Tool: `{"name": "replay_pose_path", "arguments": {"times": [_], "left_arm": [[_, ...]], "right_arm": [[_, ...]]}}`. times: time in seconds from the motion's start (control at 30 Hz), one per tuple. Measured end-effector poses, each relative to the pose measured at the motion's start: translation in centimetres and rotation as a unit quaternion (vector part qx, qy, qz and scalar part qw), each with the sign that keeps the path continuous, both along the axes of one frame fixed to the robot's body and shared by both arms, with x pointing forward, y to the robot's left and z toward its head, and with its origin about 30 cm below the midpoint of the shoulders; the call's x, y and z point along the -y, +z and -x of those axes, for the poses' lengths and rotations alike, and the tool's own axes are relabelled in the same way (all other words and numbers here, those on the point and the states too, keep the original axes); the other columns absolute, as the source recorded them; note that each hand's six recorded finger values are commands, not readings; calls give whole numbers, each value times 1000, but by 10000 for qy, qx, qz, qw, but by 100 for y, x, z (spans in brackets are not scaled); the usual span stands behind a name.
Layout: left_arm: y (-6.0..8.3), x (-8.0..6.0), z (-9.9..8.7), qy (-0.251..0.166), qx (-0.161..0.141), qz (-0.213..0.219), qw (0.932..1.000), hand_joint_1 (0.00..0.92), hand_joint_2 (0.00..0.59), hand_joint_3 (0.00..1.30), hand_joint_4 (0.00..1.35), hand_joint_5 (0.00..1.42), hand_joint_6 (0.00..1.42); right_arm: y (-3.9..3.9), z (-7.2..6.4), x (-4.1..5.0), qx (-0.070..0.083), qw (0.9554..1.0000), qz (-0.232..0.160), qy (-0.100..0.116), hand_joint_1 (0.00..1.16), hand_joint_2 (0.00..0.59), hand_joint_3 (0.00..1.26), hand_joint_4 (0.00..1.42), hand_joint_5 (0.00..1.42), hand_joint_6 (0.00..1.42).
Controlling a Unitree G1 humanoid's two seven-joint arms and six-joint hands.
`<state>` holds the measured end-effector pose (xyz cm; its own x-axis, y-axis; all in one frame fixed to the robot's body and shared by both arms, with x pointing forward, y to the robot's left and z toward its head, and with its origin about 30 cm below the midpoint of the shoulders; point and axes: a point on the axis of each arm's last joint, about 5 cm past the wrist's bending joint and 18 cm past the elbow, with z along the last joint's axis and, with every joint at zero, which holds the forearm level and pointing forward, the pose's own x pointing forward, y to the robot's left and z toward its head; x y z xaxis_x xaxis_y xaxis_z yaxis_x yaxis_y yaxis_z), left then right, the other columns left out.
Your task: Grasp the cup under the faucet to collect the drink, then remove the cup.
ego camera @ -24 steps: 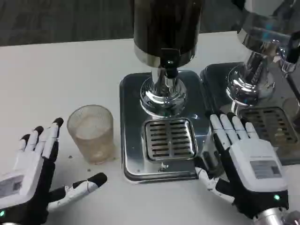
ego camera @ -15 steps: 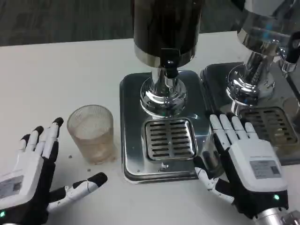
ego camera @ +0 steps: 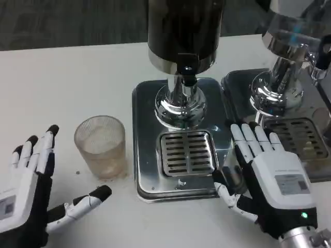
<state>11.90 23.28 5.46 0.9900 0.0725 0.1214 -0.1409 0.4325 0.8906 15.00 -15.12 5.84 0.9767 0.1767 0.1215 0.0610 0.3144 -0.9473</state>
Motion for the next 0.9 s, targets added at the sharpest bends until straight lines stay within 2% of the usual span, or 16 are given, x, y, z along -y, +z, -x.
{"name": "replay_pose_path", "arguments": {"times": [0.13, 0.23, 0.3, 0.33, 0.43, 0.53, 0.73, 0.9], "left_arm": [[-5, -39, -28, 62, 208, 81, 9997, 0, 0, 0, 0, 0, 0], [-47, -117, -100, 80, 326, 657, 9973, 0, 0, 0, 0, 0, 0], [-78, -154, -135, 76, 330, 896, 9954, 0, 0, 0, 0, 0, 0], [-115, -187, -170, 85, 262, 1092, 9936, 0, 0, 0, 0, 0, 0], [-178, -233, -216, 80, 113, 1309, 9913, 0, 0, 0, 0, 0, 0], [-214, -243, -279, -2, 59, 1359, 9907, 0, 0, 0, 0, 0, 0], [-286, -220, -401, -248, -327, 1289, 9908, 0, 0, 0, 0, 0, 0], [-328, -205, -471, -273, -490, 1305, 9899, 2, 0, 0, 0, 0, 0]], "right_arm": [[-7, 12, -6, -19, 10000, 17, -30, 304, 442, 0, 0, 0, 0], [-16, 25, -38, -51, 9999, -31, -84, 304, 442, 0, 0, 0, 0], [-20, 29, -42, -68, 9999, -31, -117, 304, 442, 0, 0, 0, 0], [-22, 28, -49, -78, 9998, -40, -164, 304, 442, 0, 0, 0, 0], [-29, 34, -67, -110, 9996, -70, -251, 304, 442, 0, 0, 0, 1], [-38, 47, -90, -147, 9993, -103, -326, 304, 443, 0, 0, 0, 1], [-45, 59, -96, -177, 9991, -93, -373, 304, 446, 0, 0, 0, 2], [-47, 62, -92, -189, 9990, -88, -397, 302, 439, 2, 0, 0, 2]]}}
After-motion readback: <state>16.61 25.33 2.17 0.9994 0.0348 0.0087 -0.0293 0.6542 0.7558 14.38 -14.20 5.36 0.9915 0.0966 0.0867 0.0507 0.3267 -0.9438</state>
